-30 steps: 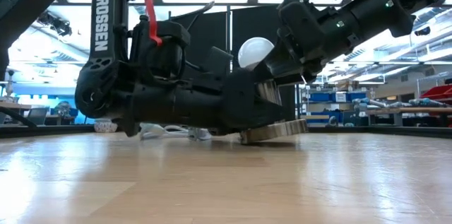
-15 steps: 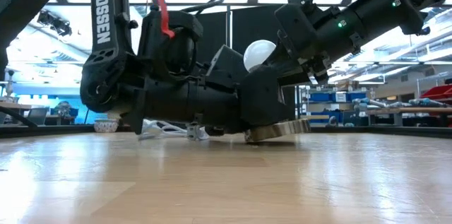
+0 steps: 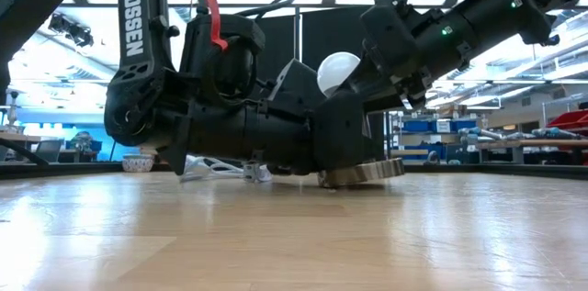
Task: Screw lightbulb
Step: Insert the white lightbulb into the lamp socket
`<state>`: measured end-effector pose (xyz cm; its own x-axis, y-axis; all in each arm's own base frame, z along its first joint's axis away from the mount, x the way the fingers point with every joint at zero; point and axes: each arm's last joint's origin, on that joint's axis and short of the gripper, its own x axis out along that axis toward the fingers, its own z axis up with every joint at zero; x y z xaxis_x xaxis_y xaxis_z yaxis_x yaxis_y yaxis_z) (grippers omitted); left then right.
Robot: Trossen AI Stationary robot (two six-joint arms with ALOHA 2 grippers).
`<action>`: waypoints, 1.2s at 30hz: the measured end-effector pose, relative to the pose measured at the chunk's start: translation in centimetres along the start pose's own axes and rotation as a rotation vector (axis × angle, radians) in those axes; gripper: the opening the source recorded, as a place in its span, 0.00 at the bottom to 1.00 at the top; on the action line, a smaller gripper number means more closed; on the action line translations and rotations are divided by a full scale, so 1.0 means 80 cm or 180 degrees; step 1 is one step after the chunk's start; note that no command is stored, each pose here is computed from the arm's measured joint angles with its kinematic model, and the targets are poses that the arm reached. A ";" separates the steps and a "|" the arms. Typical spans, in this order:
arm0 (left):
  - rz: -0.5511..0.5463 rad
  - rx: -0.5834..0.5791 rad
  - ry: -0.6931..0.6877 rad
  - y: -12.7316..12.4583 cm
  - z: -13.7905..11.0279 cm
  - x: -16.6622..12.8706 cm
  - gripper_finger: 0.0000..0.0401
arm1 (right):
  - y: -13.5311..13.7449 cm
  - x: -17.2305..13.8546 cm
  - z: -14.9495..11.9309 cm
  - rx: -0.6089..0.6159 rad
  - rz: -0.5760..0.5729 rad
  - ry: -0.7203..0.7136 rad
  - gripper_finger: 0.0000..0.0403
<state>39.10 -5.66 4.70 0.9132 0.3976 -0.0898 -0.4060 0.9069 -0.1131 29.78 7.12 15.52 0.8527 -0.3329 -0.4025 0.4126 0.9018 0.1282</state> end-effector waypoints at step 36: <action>-0.3071 0.0088 0.0161 0.029 0.001 -0.013 0.49 | 0.020 -0.005 0.012 -0.0697 0.1577 0.0042 0.86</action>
<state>37.21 -3.96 4.64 0.8503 -0.5261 -0.0128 0.5197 0.8432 -0.1373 30.42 8.43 16.77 0.9235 0.1489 -0.3535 -0.1154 0.9867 0.1142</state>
